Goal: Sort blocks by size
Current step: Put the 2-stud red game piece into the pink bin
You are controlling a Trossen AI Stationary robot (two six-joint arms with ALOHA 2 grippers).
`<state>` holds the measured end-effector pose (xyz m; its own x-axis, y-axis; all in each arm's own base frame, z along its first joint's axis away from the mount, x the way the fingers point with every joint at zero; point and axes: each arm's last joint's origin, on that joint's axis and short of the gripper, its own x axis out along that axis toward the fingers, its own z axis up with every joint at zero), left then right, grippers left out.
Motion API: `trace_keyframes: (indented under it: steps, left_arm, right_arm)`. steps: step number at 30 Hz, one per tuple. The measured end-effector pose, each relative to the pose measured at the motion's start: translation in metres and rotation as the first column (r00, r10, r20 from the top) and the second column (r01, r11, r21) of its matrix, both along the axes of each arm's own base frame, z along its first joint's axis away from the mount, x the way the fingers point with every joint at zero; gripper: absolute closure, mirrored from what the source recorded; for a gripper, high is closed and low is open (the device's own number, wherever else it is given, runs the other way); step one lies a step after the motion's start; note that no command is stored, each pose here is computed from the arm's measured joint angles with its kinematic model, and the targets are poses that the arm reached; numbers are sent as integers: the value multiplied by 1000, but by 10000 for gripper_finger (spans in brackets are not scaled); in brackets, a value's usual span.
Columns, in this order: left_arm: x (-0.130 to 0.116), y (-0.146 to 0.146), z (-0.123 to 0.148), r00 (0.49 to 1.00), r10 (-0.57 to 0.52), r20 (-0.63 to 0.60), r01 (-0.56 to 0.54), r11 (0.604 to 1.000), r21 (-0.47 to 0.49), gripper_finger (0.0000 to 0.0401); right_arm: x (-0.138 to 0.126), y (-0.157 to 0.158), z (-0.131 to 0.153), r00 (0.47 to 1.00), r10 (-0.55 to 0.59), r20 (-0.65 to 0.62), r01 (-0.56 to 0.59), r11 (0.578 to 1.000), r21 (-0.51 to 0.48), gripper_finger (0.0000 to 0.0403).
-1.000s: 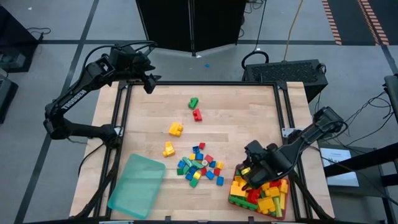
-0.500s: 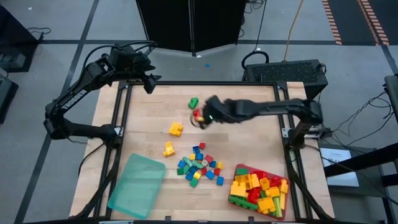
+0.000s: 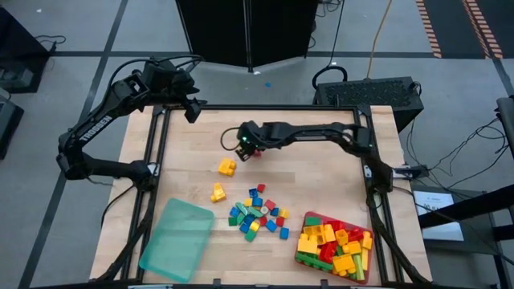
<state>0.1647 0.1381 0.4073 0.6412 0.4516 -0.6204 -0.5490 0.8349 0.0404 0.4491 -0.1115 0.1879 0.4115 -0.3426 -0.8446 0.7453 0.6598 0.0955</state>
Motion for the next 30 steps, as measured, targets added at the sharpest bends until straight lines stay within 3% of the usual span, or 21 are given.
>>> trace_keyframes:
  steps: [5,12,19,30]
  left_arm:
    - [0,0,0,1000,0,-1,0,1000,0,146]
    - [0,0,0,1000,0,0,0,1000,0,146]
    - [0,0,0,1000,0,-1,0,1000,-1,146]
    - [0,0,0,1000,0,-1,0,1000,-1,146]
  right_arm:
    - [14,-3,6,993,61,-105,-57,998,39,177]
    - [18,-8,25,995,25,-96,-25,1000,10,125]
    - [4,-10,4,977,-73,-201,91,992,85,115]
    - [4,-13,-23,986,-102,-132,118,986,118,115]
